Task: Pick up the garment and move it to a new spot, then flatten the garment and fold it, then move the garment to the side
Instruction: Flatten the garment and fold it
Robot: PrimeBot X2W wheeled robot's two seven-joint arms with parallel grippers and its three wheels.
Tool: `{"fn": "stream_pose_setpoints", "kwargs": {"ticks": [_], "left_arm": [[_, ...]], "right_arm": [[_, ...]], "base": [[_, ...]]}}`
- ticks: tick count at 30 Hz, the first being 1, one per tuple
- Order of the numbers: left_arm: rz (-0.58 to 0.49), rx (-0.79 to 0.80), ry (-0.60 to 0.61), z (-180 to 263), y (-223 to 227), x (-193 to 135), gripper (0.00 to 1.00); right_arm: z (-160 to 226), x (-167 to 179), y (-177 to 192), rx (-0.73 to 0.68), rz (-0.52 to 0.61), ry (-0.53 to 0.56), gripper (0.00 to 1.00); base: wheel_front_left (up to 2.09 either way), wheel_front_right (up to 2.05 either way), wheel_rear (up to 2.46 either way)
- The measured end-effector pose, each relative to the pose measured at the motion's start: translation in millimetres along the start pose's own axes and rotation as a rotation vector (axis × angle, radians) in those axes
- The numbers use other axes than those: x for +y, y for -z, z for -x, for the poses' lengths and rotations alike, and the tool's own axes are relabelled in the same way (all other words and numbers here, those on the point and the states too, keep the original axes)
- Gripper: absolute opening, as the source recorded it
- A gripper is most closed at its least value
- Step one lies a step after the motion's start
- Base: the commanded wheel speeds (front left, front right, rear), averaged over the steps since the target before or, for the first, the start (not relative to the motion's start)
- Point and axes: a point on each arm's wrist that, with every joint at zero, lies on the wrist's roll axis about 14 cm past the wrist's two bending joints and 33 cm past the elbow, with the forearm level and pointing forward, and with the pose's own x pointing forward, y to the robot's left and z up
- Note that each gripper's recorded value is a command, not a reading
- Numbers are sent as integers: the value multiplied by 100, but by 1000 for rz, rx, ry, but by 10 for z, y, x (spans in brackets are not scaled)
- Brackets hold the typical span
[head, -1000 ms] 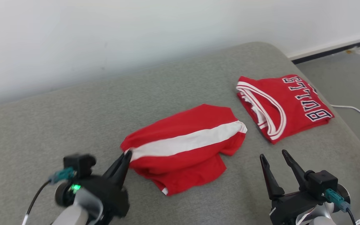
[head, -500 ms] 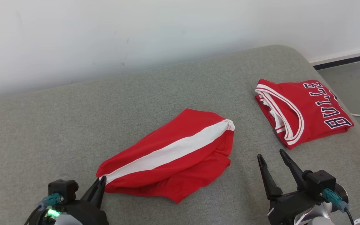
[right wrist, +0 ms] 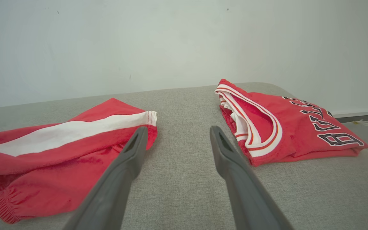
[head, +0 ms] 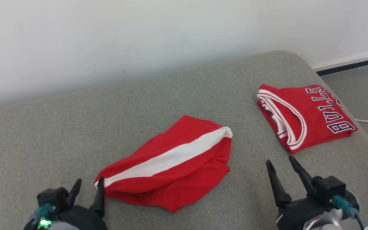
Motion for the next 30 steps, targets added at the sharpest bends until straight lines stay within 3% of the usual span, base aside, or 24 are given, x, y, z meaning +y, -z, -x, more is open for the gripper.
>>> {"fn": "stream_pose_setpoints", "kwargs": {"ticks": [6, 13, 23, 30], "left_arm": [[80, -72, -39, 124, -116, 53, 100], [99, -220, -91, 382, -424, 134, 100], [149, -16, 60, 569, 311, -399, 100], [161, 83, 98, 319, 501, -575, 100]], "right_arm": [[30, -9, -7, -4, 0, 2, 100], [37, 22, -16, -8, -3, -6, 100], [37, 99, -28, -10, -5, -26, 100], [25, 51, -56, -16, 0, -15, 100]], "base": [[0, 0, 0], [0, 0, 0], [0, 0, 0], [0, 0, 0]]}}
